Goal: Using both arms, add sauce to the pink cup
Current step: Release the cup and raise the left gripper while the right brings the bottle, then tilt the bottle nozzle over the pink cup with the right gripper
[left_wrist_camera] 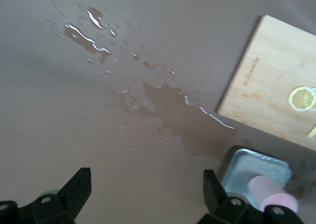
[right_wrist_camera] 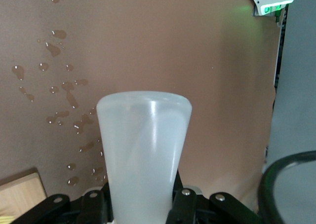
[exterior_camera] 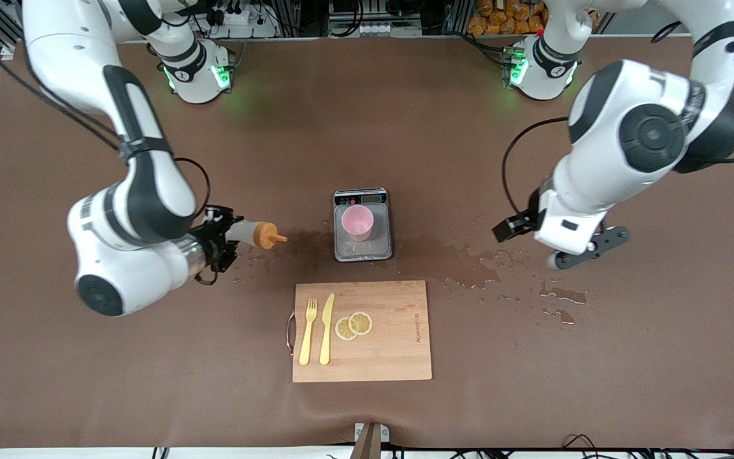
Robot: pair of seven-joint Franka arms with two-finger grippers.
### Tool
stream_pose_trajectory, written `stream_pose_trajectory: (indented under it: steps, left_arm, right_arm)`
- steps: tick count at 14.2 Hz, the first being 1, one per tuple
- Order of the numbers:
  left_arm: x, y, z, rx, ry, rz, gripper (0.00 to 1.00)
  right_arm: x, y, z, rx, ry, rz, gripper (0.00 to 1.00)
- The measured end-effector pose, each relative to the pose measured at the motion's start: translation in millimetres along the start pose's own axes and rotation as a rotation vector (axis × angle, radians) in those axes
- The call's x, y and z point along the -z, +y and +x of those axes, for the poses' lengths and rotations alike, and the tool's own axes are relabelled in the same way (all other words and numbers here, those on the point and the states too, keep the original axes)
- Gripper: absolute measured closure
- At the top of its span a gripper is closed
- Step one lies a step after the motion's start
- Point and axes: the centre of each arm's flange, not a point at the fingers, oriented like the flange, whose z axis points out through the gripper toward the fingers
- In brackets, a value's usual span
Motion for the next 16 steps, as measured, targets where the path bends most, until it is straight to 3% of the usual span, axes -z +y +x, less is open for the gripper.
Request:
stream_pose_trajectory:
  steps: [8,16]
  left_arm:
    - [59,-166,8,-0.256,0.022,0.042,0.0]
    - [88,-180,-14,-0.377,0.003,0.067,0.0]
  right_arm:
    - [-47,27,-70,-0.061,0.233,0.059,0.59]
    - [-90,35,-102,-0.093,0.401,0.095,0.59]
